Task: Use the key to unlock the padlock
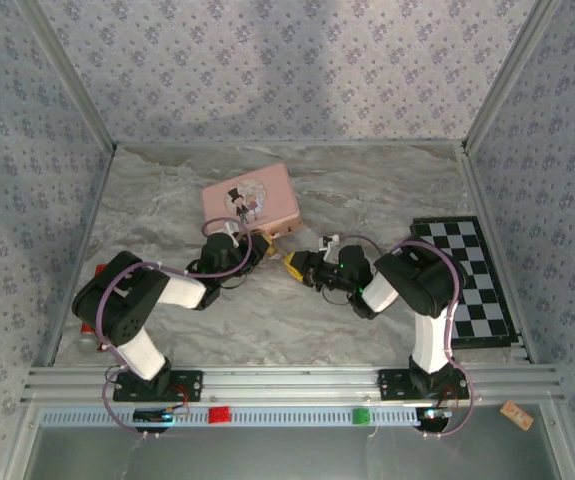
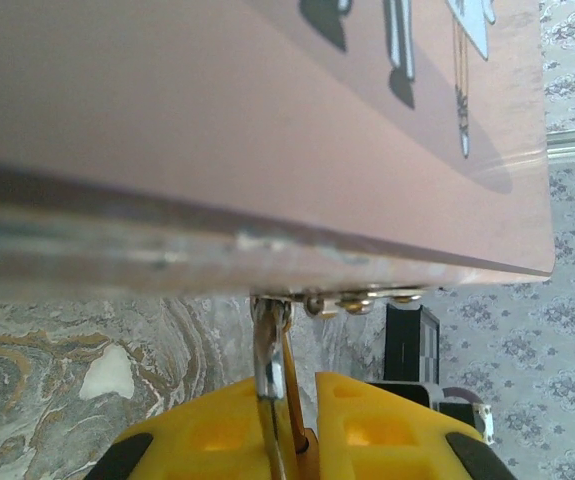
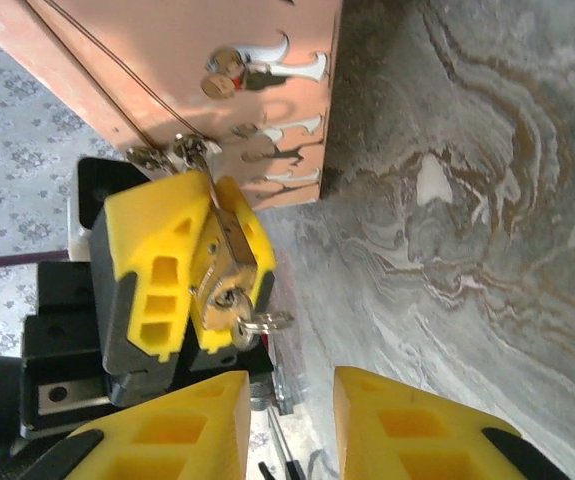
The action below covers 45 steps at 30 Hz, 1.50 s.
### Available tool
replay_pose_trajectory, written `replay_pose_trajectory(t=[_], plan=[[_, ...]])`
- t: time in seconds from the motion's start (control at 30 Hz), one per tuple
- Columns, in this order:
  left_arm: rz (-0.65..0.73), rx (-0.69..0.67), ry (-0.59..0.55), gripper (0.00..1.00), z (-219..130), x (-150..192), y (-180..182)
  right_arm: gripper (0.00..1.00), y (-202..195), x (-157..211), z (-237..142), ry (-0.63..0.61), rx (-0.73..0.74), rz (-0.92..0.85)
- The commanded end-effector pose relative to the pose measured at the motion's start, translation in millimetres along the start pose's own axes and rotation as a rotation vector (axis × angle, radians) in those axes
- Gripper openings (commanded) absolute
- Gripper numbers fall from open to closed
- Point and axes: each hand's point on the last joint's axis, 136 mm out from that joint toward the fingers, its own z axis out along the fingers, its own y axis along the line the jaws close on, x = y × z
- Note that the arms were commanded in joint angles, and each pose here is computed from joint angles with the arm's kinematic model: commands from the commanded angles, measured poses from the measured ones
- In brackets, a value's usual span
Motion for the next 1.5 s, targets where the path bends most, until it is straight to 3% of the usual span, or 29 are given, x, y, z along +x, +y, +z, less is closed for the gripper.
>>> replay_pose_trajectory(t=[0.0, 0.13, 0.57, 0.83, 1.07, 1.27, 1.47], plan=[[-0.070, 0.004, 0.011, 0.00, -1, 1, 4, 0.26, 23, 1, 5, -0.017, -0.071, -0.061], [-0.072, 0.010, 0.014, 0.00, -3, 2, 3, 0.24, 42, 0, 8, -0.026, -0.111, -0.091], [-0.071, 0.013, 0.020, 0.00, -9, 5, 0, 0.17, 33, -9, 16, -0.041, -0.096, -0.022], [-0.070, 0.012, 0.021, 0.00, -9, 6, 0, 0.20, 6, -7, 12, -0.060, -0.032, 0.034], [-0.071, 0.017, 0.023, 0.00, -9, 6, -3, 0.23, 15, -3, 21, -0.036, -0.057, 0.020], [-0.074, 0.011, 0.024, 0.00, -11, 9, 1, 0.12, 22, -4, 25, -0.027, -0.076, 0.013], [-0.071, 0.013, 0.030, 0.00, -10, 13, 1, 0.13, 29, -4, 30, -0.008, -0.094, 0.008]])
